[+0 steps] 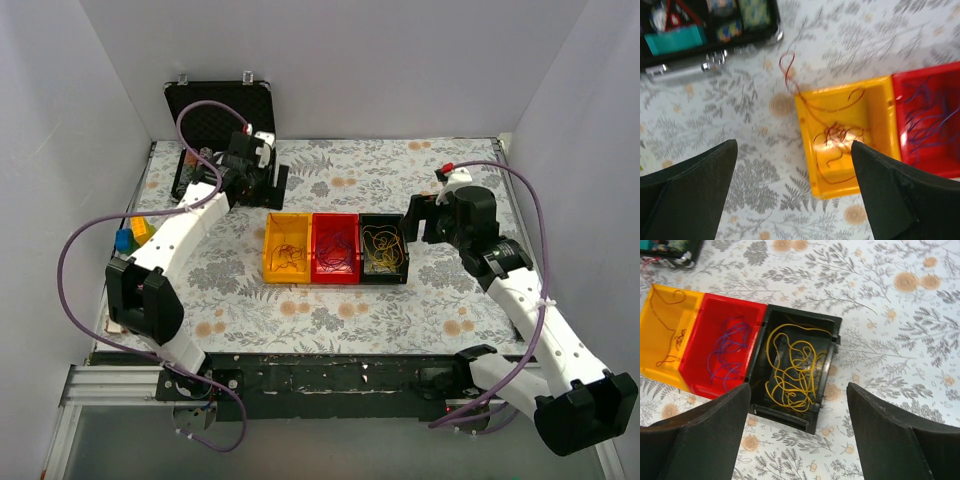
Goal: Untangle the cables
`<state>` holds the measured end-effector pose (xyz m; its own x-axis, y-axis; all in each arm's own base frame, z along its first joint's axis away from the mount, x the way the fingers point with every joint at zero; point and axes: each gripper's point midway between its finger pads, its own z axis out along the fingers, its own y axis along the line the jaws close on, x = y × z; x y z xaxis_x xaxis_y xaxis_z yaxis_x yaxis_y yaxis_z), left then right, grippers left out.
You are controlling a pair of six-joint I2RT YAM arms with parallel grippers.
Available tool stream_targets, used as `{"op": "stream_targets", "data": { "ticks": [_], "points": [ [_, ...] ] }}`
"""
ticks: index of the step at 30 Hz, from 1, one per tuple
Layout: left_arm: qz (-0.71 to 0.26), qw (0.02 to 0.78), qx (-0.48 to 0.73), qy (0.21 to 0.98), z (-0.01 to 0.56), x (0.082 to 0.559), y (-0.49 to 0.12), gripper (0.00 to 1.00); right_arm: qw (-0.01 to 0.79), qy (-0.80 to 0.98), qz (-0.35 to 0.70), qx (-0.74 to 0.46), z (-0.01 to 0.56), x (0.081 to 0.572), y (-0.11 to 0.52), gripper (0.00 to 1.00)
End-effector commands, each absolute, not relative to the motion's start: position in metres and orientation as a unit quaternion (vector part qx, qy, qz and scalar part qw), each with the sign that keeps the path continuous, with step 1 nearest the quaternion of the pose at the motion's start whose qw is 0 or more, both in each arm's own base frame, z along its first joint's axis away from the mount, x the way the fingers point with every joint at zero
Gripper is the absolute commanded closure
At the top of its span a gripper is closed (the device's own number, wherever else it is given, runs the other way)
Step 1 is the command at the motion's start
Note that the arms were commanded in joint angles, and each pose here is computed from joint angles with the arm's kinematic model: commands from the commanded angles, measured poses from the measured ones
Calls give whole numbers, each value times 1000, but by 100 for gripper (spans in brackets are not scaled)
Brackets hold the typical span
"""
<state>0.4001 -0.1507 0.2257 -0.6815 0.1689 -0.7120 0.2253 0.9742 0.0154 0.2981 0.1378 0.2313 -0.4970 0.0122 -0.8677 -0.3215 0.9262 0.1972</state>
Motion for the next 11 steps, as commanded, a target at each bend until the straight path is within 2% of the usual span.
{"op": "stream_targets", "data": {
  "ticks": [1, 7, 11],
  "points": [
    [-18, 401, 88, 912, 229, 370, -118, 2, 480, 858, 175, -60, 220, 290, 121, 14],
    [-47, 422, 69, 903, 219, 363, -100, 2, 474, 867, 155, -23, 211, 296, 95, 14],
    [-74, 409, 40, 909, 200, 365, -76, 2, 480, 865, 147, -6, 211, 300, 85, 14]
  ]
}}
